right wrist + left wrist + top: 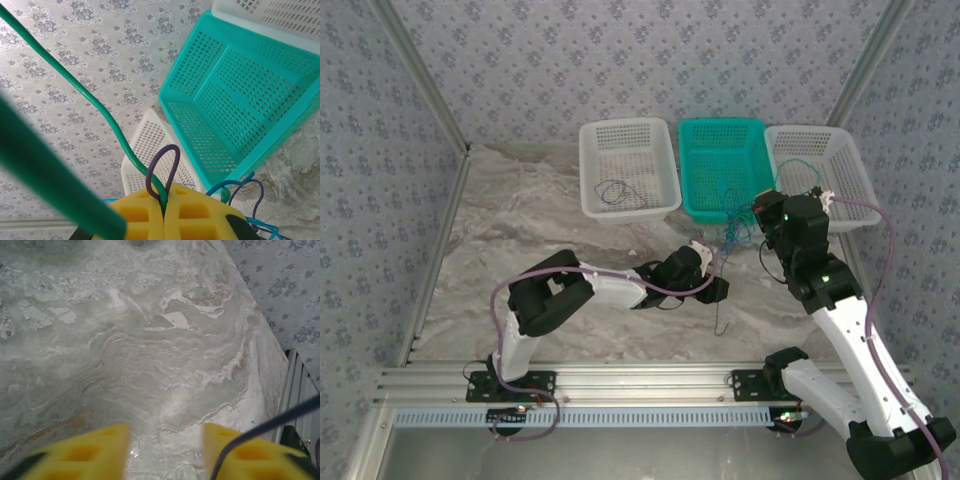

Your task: Untangle the cables

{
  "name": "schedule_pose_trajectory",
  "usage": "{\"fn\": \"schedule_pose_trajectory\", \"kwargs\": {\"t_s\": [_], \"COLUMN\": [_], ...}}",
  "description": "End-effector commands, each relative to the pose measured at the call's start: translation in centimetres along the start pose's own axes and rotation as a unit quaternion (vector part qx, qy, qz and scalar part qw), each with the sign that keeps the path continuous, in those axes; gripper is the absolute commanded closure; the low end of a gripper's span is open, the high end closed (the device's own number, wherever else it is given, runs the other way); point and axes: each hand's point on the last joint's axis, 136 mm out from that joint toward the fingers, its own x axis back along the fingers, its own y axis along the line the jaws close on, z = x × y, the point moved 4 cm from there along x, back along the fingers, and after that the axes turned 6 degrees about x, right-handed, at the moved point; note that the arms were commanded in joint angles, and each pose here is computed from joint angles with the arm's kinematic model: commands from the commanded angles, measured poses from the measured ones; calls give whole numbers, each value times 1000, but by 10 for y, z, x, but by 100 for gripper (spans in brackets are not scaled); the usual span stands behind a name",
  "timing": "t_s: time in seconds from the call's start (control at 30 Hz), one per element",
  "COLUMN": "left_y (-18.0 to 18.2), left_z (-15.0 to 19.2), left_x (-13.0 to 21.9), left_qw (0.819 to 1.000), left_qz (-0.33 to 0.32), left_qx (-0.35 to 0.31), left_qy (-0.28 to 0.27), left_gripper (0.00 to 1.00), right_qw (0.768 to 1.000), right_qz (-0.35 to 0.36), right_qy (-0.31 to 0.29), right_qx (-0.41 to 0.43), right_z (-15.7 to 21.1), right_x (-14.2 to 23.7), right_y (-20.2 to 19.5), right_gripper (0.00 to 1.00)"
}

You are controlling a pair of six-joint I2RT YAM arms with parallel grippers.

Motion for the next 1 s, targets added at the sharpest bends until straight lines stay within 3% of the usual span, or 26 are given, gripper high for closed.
{"fn": "schedule_pose_trajectory", "kwargs": {"t_s": [0.0, 0.07, 0.2, 0.4, 0.5, 0.63, 0.8, 0.83, 0.9, 0.97], "left_y": [-2, 3, 21, 42, 45, 44, 28, 24, 17, 14], "left_z": [-4, -3, -4, -28, -43, -62, -75, -77, -78, -79], "left_x": [4, 14, 40, 123, 173, 225, 243, 241, 235, 228], "left_qw": [1000, 1000, 998, 990, 979, 965, 968, 970, 976, 978], "left_qz": [-2, -8, -22, -85, -147, -206, -182, -173, -153, -142], "left_qx": [17, 23, 48, 48, 22, 4, -18, -19, -15, -10], "left_qy": [-10, -14, -33, -103, -137, -164, -171, -168, -157, -151], "left_gripper": [83, 100, 100, 100, 100, 100, 100, 100, 100, 100], "right_qw": [999, 998, 995, 991, 991, 984, 963, 964, 969, 967], "right_qz": [8, 32, 74, 119, 133, 164, 222, 200, 138, 119], "right_qy": [-39, -47, -67, -58, -21, 68, 155, 174, 199, 193], "right_qx": [-6, -5, -22, -19, -5, -14, -7, 4, 50, 111], "right_z": [-19, -24, -42, -40, -19, 39, 116, 125, 131, 120], "right_x": [9, 9, 10, 17, 15, -3, -20, -24, -30, -24], "right_y": [2, -12, -43, -83, -104, -153, -226, -225, -207, -186], "right_gripper": [100, 100, 100, 100, 100, 100, 100, 93, 61, 21]}}
